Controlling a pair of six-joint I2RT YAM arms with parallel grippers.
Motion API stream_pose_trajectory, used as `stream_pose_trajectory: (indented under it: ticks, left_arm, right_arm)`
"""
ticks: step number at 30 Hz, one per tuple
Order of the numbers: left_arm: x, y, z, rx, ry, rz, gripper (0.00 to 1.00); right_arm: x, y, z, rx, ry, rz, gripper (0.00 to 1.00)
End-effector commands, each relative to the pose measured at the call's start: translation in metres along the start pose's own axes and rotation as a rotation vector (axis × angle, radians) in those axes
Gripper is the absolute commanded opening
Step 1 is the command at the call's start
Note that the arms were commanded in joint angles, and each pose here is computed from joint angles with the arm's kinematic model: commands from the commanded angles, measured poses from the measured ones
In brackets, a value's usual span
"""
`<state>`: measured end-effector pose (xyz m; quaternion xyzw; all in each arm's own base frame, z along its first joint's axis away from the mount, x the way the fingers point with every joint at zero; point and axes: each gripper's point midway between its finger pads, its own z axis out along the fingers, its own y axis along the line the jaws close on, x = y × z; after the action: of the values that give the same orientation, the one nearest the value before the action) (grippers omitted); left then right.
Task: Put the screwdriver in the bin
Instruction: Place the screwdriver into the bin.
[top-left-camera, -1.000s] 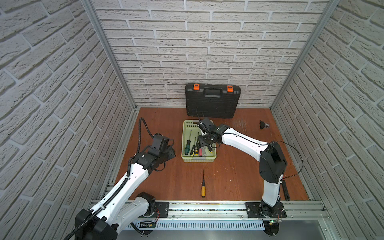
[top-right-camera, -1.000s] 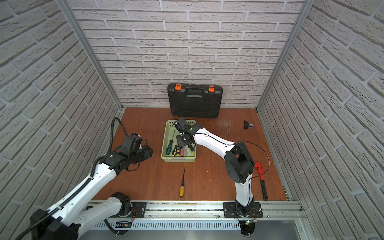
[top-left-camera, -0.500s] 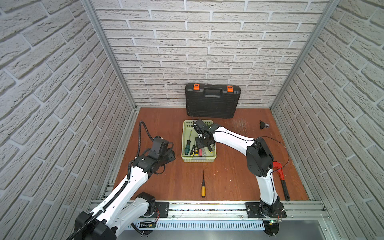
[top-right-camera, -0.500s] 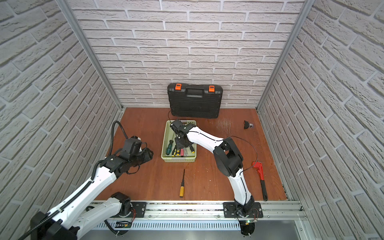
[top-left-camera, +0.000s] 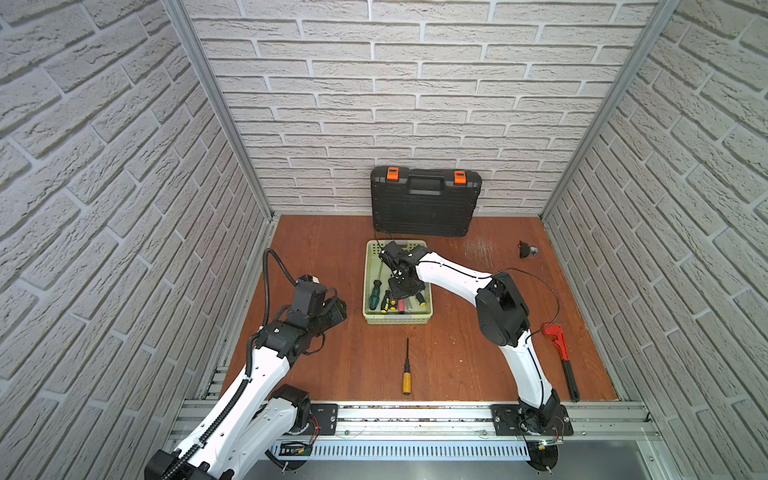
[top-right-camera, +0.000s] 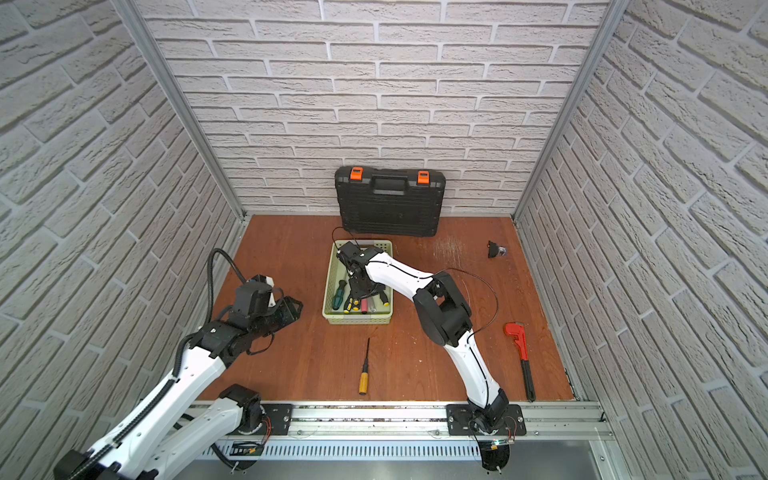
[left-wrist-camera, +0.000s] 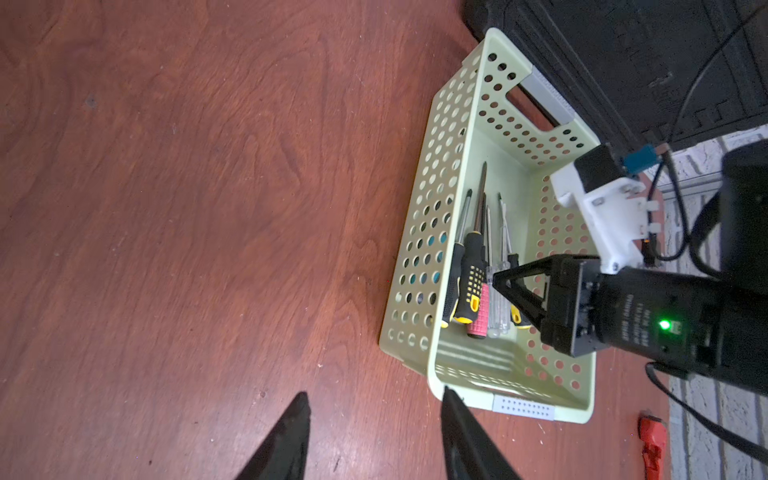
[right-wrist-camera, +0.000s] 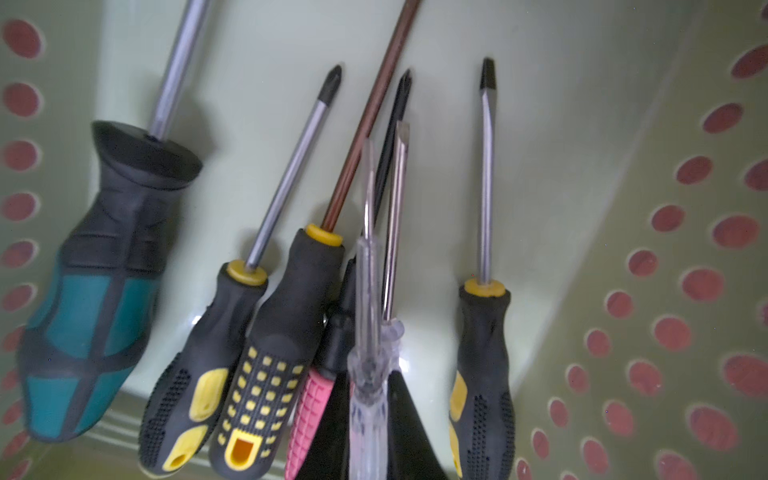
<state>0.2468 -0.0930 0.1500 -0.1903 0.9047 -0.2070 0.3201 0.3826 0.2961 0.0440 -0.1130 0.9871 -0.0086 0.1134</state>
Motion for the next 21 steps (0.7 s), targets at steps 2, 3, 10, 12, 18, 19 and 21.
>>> stream_pose_trajectory:
  ticks: [2, 3, 10, 12, 18, 19, 21]
  left_arm:
    - [-0.006, -0.001, -0.002, 0.013, -0.029, 0.000, 0.52]
    - [-0.006, 0.000, -0.001, 0.013, -0.032, -0.004, 0.52]
    - [-0.005, 0.002, 0.005, 0.002, -0.024, -0.018, 0.53]
    - [-0.004, 0.003, 0.005, -0.003, -0.022, -0.016, 0.53]
    - [-0.006, 0.001, 0.005, -0.012, -0.013, -0.005, 0.56]
    - [-0.006, 0.001, 0.004, -0.015, -0.006, 0.001, 0.56]
    - [-0.006, 0.001, 0.004, -0.030, 0.009, 0.011, 0.56]
  right_arm:
    - [-0.005, -0.006, -0.006, 0.031, -0.010, 0.014, 0.06]
    - [-0.005, -0.008, -0.004, 0.036, -0.006, 0.018, 0.07]
    - [-0.004, -0.014, 0.000, 0.043, 0.002, 0.021, 0.19]
    - [-0.005, -0.015, -0.002, 0.046, -0.003, 0.020, 0.23]
    - [-0.009, -0.013, -0.015, 0.020, -0.026, 0.018, 0.30]
    - [-0.011, -0.012, -0.020, 0.014, -0.036, 0.019, 0.32]
    - [-0.014, -0.008, -0.029, -0.010, -0.055, 0.017, 0.32]
